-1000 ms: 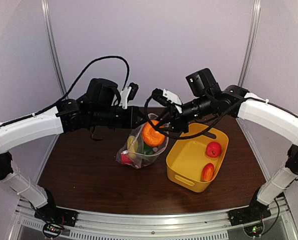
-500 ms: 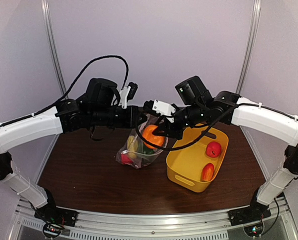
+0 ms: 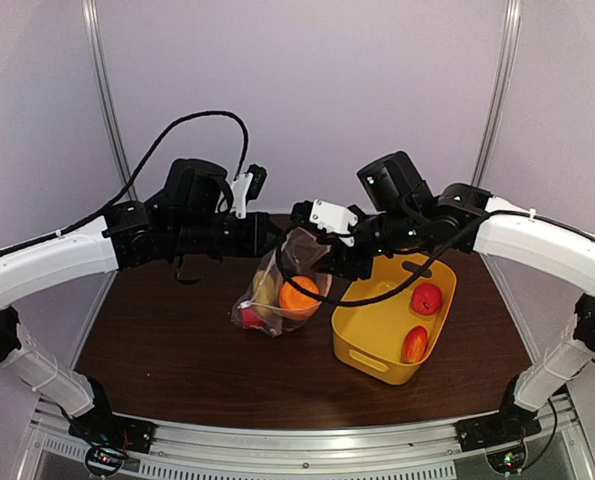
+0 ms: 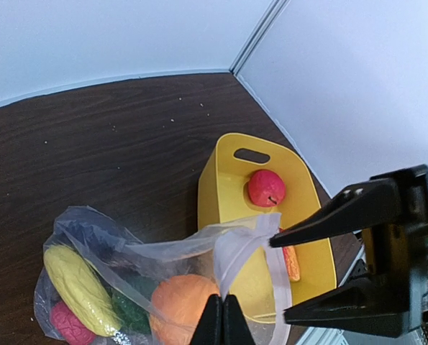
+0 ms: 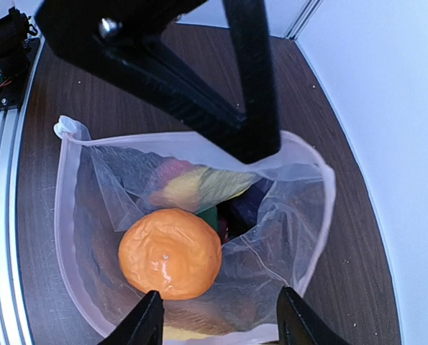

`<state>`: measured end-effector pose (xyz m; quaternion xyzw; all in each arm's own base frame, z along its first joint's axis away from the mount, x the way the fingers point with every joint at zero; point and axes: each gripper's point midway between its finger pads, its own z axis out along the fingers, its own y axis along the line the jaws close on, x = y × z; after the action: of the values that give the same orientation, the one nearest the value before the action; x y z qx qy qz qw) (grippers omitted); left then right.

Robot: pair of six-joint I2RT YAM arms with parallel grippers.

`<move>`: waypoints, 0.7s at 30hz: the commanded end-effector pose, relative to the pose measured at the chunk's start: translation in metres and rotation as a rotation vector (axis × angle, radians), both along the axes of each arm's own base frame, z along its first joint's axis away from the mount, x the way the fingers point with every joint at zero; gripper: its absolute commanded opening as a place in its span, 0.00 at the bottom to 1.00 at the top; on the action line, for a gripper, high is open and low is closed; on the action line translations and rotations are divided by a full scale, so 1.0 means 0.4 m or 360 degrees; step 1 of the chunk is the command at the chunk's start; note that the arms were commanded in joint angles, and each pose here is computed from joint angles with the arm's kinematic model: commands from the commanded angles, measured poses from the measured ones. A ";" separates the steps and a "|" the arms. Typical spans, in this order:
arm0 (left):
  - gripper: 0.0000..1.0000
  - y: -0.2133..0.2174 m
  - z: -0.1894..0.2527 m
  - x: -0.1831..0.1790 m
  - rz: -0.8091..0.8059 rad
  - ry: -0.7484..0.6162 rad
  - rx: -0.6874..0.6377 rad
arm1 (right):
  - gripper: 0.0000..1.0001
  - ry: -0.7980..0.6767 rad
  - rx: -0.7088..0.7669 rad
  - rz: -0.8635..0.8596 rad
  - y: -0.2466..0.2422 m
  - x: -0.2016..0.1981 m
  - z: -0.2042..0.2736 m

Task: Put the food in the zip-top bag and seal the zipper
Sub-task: Place the fake fruit in the zipper food storage bag, then pick up the fake fruit from the bin.

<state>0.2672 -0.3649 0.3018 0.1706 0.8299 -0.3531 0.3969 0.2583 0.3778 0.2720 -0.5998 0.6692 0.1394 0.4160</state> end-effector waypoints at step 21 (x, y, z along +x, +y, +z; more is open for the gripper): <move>0.00 -0.006 -0.021 0.015 -0.0011 -0.0019 0.0006 | 0.56 0.0093 0.0037 -0.0515 -0.393 0.137 -0.094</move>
<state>0.2676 -0.3645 0.2944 0.1731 0.8328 -0.3488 0.3936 0.3124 0.2373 0.2486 -0.4805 0.7556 0.0980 0.4343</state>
